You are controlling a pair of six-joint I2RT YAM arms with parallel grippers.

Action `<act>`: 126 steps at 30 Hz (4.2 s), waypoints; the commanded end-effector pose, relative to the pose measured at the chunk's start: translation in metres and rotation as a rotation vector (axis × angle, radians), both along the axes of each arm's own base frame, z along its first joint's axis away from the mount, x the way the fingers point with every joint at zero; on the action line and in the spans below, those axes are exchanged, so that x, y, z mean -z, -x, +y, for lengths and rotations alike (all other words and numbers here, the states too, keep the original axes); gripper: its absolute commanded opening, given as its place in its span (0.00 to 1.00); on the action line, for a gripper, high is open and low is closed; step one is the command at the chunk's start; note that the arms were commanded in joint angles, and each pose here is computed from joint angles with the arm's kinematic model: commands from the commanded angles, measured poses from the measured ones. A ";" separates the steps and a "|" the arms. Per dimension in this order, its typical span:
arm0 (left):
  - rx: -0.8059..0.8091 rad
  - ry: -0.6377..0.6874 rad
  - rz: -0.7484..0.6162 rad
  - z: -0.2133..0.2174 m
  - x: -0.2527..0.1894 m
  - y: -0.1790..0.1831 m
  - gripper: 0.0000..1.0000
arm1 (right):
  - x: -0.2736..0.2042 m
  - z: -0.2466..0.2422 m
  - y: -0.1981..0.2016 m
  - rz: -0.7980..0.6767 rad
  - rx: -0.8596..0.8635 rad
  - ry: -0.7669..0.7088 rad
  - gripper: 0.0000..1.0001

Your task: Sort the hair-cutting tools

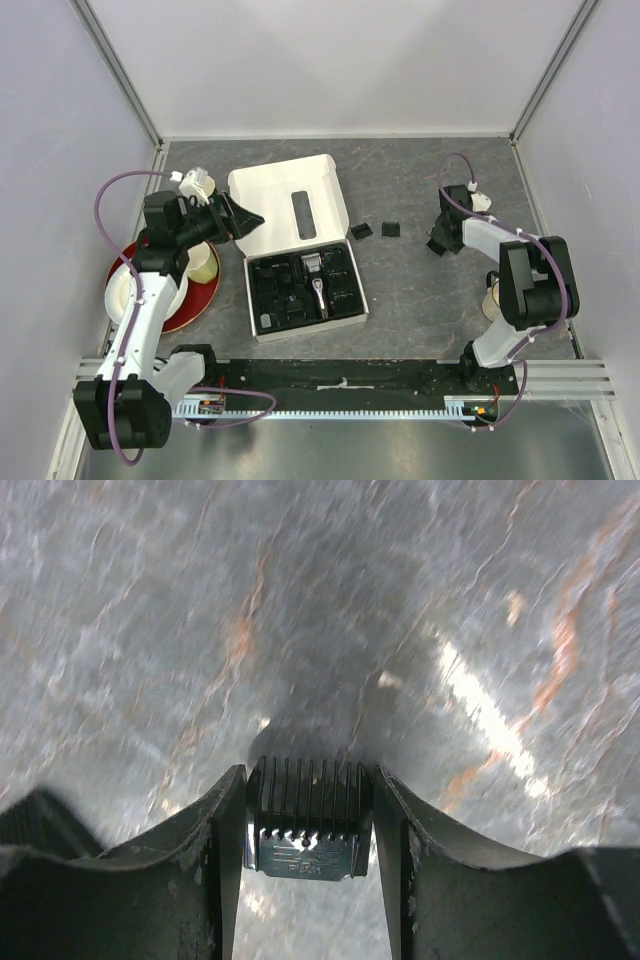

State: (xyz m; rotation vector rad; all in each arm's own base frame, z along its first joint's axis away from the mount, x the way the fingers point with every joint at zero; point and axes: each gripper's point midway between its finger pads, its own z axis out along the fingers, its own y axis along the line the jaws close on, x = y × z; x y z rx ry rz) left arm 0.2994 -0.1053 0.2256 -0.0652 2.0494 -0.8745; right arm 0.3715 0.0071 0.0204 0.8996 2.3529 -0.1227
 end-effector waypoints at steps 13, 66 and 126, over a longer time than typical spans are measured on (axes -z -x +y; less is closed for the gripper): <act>0.408 0.172 -0.327 -0.150 -0.067 0.062 0.89 | -0.147 0.146 0.037 -0.311 -0.217 -0.722 0.28; 0.127 0.001 -0.489 -0.301 -0.035 0.009 0.18 | -0.227 0.186 0.051 -0.422 -0.290 -0.883 0.28; 0.445 0.066 0.562 -0.223 0.120 0.138 0.02 | -0.025 0.104 0.125 0.010 -0.434 -0.298 0.82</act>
